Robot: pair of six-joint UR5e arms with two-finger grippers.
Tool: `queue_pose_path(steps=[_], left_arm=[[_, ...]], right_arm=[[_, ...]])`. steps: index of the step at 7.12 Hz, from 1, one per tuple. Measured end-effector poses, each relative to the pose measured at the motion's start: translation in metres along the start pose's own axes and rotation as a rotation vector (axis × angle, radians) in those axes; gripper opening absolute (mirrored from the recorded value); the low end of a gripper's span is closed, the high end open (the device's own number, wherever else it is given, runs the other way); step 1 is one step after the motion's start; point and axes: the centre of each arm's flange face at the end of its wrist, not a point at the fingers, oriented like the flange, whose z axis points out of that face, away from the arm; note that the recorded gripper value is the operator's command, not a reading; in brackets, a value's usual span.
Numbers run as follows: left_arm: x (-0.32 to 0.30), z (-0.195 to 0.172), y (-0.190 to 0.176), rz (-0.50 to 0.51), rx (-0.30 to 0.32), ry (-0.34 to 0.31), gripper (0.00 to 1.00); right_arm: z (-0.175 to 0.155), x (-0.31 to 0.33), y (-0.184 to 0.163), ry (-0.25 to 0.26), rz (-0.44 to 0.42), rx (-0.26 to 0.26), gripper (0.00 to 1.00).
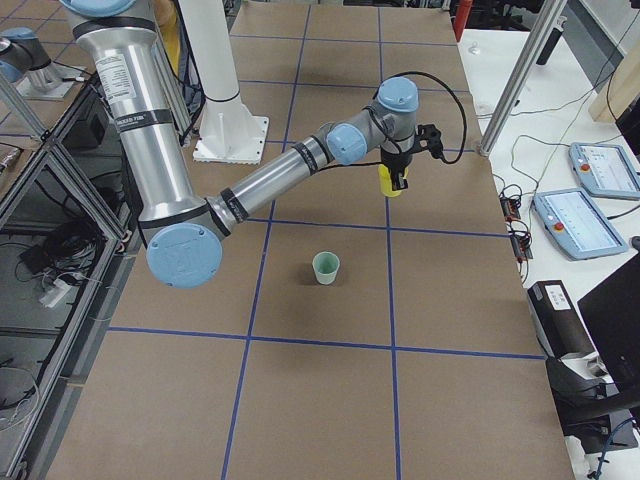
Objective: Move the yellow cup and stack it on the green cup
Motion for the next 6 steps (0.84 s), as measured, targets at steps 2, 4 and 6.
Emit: queue_pose_path(steps=[2,4,6], left_arm=[[-0.006,0.015,0.019,-0.080,-0.061,0.060,1.00],[-0.003,0.021,0.029,-0.097,-0.063,0.114,1.00],[0.001,0.019,0.040,-0.097,-0.060,0.124,1.00]], right_arm=[[0.003,0.047,0.045,0.010,0.030,-0.033,0.00],[0.013,0.084,0.105,0.021,0.056,-0.057,0.00],[0.025,0.113,0.151,0.021,0.065,-0.064,0.00]])
